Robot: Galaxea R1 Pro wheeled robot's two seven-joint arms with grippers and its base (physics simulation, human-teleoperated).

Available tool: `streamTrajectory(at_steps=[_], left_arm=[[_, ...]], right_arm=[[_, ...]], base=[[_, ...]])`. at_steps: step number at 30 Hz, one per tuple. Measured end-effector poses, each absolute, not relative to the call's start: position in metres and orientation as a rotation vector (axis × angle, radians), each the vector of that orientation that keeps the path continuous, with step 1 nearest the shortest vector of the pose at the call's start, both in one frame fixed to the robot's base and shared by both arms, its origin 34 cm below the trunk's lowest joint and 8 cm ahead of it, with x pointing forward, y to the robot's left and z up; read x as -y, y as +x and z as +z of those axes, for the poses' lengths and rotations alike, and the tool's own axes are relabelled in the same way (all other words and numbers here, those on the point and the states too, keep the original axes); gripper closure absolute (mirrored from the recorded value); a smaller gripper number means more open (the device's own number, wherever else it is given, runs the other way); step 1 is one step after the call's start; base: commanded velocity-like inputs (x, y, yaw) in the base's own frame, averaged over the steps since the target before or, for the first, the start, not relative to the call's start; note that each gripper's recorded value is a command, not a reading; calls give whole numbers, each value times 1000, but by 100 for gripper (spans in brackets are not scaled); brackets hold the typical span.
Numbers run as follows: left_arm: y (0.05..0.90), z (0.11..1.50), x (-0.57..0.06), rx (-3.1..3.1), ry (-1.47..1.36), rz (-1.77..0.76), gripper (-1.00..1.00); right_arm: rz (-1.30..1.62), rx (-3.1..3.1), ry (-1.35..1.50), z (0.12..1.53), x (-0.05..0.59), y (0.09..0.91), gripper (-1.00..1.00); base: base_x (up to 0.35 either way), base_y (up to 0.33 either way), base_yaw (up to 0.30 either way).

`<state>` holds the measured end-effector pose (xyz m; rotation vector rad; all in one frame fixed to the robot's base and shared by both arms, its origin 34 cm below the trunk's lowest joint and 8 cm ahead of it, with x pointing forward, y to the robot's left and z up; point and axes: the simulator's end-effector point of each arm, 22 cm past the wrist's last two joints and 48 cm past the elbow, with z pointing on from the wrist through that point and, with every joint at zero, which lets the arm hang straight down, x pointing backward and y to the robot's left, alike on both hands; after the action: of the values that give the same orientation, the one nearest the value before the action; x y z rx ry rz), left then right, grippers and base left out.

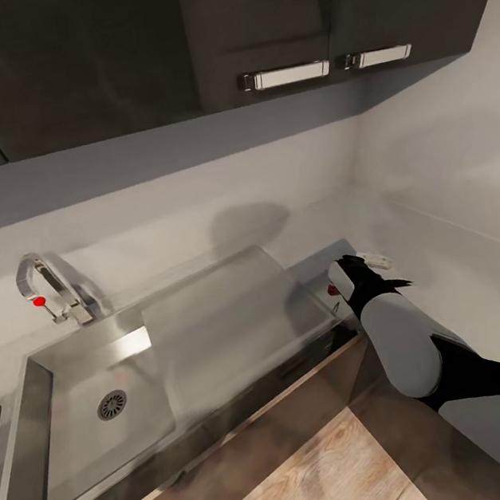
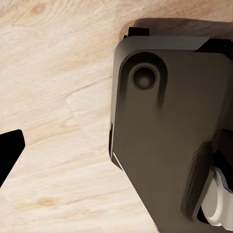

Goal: In the kitchen, take the Vidalia onion out of the sink, dice it on the chopping board with the paring knife, put the diced onion into the bowl on the countertop, then place both the paring knife and the chopping board into the sink.

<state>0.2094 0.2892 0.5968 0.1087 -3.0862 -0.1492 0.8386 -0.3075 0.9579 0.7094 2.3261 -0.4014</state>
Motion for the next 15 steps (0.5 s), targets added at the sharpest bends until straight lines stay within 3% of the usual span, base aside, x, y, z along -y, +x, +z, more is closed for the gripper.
streamTrajectory(at_steps=[15], left_arm=[[210, 597, -289, 3086, 110, -149, -100]], right_arm=[[-400, -2326, 709, 958, 307, 839, -100]], base=[[68, 17, 0]])
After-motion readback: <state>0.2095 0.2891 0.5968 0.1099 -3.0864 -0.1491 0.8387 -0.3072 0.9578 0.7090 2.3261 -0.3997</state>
